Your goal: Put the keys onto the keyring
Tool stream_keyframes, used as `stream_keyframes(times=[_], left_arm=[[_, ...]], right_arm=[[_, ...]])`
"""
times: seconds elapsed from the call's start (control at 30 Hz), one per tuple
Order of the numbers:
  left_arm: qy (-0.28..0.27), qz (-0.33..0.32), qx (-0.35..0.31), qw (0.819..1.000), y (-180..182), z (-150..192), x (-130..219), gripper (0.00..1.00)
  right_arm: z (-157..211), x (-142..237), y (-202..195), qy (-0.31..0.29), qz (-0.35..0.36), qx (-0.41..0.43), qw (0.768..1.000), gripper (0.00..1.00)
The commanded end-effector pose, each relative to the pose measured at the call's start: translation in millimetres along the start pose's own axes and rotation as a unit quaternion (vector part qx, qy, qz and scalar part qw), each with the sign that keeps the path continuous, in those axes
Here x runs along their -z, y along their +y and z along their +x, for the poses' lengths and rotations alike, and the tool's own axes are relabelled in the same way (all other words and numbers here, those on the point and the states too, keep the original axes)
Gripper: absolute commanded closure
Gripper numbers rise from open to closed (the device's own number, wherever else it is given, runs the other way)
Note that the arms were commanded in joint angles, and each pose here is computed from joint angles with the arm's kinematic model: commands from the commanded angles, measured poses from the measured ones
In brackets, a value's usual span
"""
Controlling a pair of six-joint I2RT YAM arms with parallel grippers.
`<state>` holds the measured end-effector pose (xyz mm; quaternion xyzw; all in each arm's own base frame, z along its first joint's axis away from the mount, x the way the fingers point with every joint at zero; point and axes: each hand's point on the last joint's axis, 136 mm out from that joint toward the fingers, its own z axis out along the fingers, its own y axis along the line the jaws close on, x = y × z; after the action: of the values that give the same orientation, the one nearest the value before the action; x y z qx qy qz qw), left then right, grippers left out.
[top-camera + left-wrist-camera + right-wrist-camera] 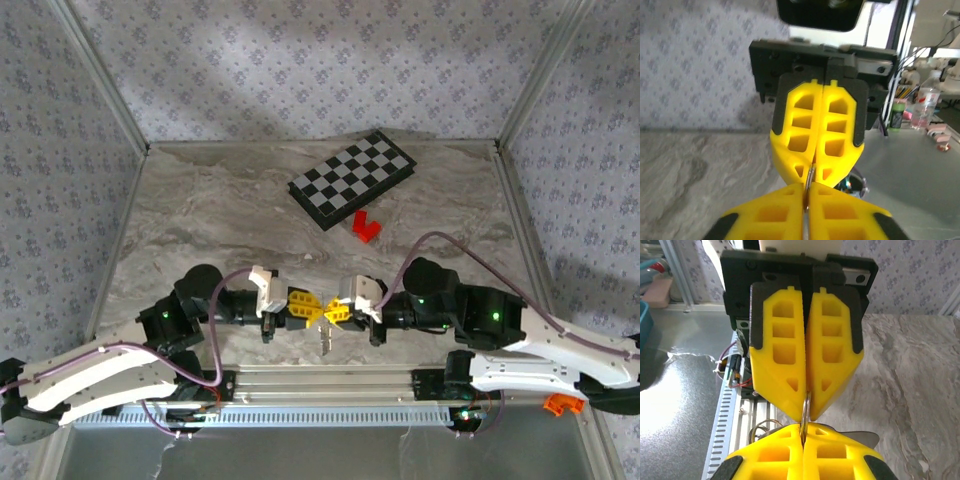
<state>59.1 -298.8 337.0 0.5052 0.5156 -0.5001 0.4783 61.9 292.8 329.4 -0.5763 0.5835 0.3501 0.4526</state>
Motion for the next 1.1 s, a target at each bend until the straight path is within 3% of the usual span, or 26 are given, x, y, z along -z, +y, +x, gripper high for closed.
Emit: stream_keyframes(times=[0.0, 0.1, 0.2, 0.3, 0.4, 0.53, 0.63, 0.73, 0.97, 1.07], left_arm=[[0.073, -0.038, -0.021, 0.996, 11.9, 11.5, 4.4, 0.86], [0.106, -0.037, -0.028, 0.993, 13.7, 18.2, 2.3, 0.88], [0.121, -0.028, -0.028, 0.992, 12.8, 24.7, -0.9, 1.00], [0.113, -0.022, -0.026, 0.993, 11.0, 23.5, -1.9, 1.00], [0.082, -0.018, -0.025, 0.996, 7.0, 14.3, 0.4, 1.00], [-0.019, 0.016, -0.028, 0.999, -10.5, -24.9, 8.0, 1.00], [-0.068, 0.033, -0.035, 0.997, -18.2, -44.3, 12.8, 1.00], [-0.095, 0.037, -0.037, 0.994, -19.5, -51.5, 13.2, 1.00], [-0.136, 0.056, -0.043, 0.988, -28.5, -57.4, 6.2, 1.00], [-0.148, 0.060, -0.039, 0.986, -28.9, -58.9, 3.8, 1.00]], right_arm=[[3.4, -0.3, -2.4, 0.037, 0.010, 0.011, 0.999, 1.00], [11.3, -3.3, -0.6, 0.073, 0.005, 0.017, 0.997, 1.00], [15.6, -5.5, -0.4, 0.101, 0.005, 0.022, 0.995, 1.00], [18.8, -8.0, -0.2, 0.112, 0.004, 0.025, 0.993, 1.00], [17.5, -9.8, -0.5, 0.110, 0.004, 0.027, 0.994, 1.00], [1.3, -8.5, 0.0, 0.070, 0.005, 0.020, 0.997, 1.00], [-16.6, -5.0, 3.5, 0.013, 0.000, 0.010, 1.000, 0.91], [-27.0, -2.2, 8.3, -0.022, -0.013, -0.001, 1.000, 0.84], [-32.9, 1.6, 14.3, -0.044, -0.029, -0.002, 0.999, 0.83], [-37.5, 7.8, 15.2, -0.059, -0.030, 0.004, 0.998, 0.78]])
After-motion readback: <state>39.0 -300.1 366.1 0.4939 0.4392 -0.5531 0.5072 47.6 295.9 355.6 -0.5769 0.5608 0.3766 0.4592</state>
